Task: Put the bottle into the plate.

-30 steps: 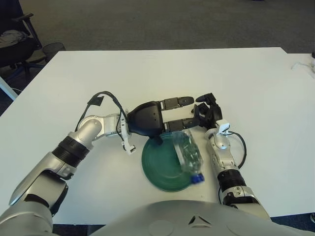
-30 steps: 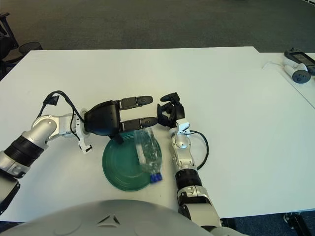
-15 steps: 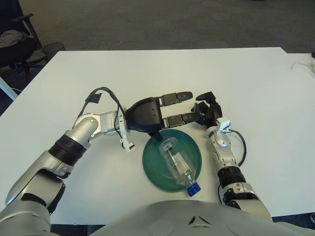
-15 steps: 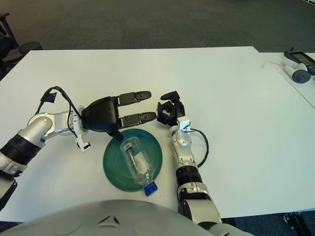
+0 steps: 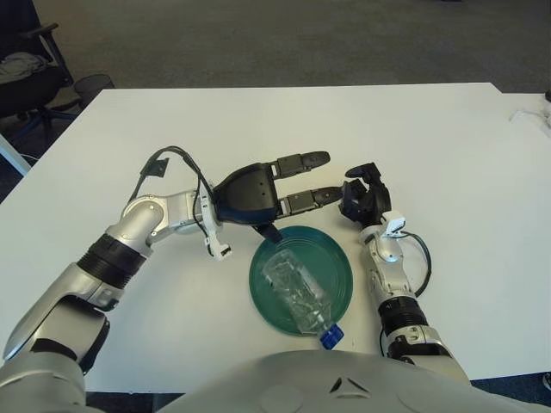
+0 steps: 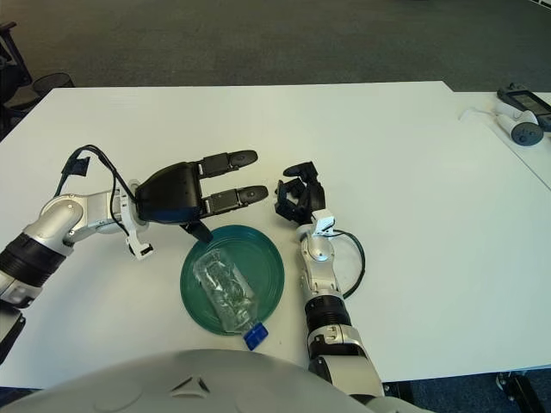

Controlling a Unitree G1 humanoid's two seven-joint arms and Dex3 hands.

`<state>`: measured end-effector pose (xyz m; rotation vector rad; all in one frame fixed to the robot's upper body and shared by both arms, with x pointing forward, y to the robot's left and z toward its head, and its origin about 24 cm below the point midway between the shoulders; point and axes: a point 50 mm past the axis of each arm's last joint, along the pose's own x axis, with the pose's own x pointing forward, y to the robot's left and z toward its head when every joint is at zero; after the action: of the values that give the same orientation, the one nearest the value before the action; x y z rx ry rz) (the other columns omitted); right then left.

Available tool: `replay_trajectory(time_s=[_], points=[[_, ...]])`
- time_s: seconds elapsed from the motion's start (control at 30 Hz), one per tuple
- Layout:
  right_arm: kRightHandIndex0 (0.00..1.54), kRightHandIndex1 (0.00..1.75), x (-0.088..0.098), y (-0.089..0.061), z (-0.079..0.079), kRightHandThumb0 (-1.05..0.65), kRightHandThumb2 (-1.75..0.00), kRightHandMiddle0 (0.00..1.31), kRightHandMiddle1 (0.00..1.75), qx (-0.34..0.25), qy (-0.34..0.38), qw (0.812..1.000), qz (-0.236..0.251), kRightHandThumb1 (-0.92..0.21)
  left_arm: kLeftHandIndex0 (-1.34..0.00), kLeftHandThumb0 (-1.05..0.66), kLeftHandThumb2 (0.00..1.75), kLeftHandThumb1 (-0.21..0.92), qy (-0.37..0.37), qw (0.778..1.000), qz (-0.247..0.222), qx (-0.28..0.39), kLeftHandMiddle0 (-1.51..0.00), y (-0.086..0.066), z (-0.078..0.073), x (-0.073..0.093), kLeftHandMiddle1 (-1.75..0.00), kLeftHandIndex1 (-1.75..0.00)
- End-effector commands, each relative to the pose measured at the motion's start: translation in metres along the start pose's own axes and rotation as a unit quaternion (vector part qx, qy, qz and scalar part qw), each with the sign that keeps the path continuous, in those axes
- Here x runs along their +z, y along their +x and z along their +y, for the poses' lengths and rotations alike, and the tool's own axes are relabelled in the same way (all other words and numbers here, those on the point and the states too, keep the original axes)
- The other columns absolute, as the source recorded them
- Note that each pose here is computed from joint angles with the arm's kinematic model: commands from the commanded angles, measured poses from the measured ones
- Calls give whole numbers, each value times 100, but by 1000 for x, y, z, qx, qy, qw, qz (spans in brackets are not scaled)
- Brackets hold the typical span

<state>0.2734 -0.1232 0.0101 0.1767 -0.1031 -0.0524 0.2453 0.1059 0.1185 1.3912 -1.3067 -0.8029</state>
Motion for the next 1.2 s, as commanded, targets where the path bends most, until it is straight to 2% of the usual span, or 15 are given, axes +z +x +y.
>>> replay_trajectory(time_s=[0.0,0.13,0.2,0.23,0.3,0.37,0.43,0.47,0.6,0.7,0.77,0.87,0.97,1.07,1.17], points=[[48,157,-14,-11,-1,-1,-95,26,175,-13,11,999,42,-58,0,-100,53,92,-1,1000,22,8,0,-4,8,-15,0,0],[45,159,-14,-12,-1,-1,-95,26,175,-4,6,999,52,-59,-2,-99,56,92,-100,987,90,83,0,-6,10,-33,0,-1],[44,161,-14,-12,-2,-1,-95,26,174,0,4,998,57,-59,-1,-90,46,92,-146,975,121,117,-7,-8,10,-39,-3,-33],[44,161,-15,-12,-2,-1,-95,26,174,2,2,998,62,-59,-1,-88,45,92,-182,960,153,150,-8,-13,10,-43,-3,-38],[44,161,-16,-11,-2,-1,-96,26,175,4,-2,998,69,-59,0,-81,44,88,-234,927,199,214,-19,-19,10,-49,-14,-82],[43,162,-17,-11,-3,-1,-96,26,175,5,-5,997,75,-58,-3,-76,52,83,-272,892,229,279,-19,-19,8,-50,-36,-106],[43,162,-18,-10,-4,-1,-96,27,175,5,-11,997,81,-58,-7,-70,63,78,-322,818,291,378,-19,-29,1,-57,-68,-126],[43,162,-18,-10,-4,-1,-96,27,175,4,-14,996,82,-58,-8,-68,66,76,-337,785,311,415,-20,-32,-1,-59,-75,-129],[44,162,-19,-10,-5,-1,-98,27,175,4,-19,996,86,-57,-23,-48,72,74,-375,693,346,509,-26,-31,-1,-64,-121,-157],[45,163,-19,-10,-6,-1,-99,26,175,3,-21,996,87,-56,-33,-35,83,66,-389,632,388,547,-34,-38,-8,-74,-146,-161],[46,164,-19,-10,-6,-1,-100,25,175,3,-21,996,87,-56,-49,-15,107,45,-391,608,408,558,-51,-42,-11,-77,-163,-150],[46,165,-19,-10,-7,-1,-101,25,175,2,-21,996,89,-56,-58,-5,125,30,-392,581,427,570,-61,-43,-13,-77,-171,-148],[47,165,-19,-10,-7,-1,-102,25,175,2,-21,996,91,-55,-58,-2,146,16,-394,539,462,584,-72,-47,-21,-74,-170,-165],[47,165,-19,-10,-8,-1,-103,25,175,2,-20,996,92,-54,-57,-1,154,11,-408,503,487,586,-78,-52,-32,-71,-169,-171],[48,165,-18,-10,-8,-1,-103,25,175,3,-20,996,92,-54,-57,0,157,8,-419,486,497,583,-80,-55,-37,-70,-169,-174]])
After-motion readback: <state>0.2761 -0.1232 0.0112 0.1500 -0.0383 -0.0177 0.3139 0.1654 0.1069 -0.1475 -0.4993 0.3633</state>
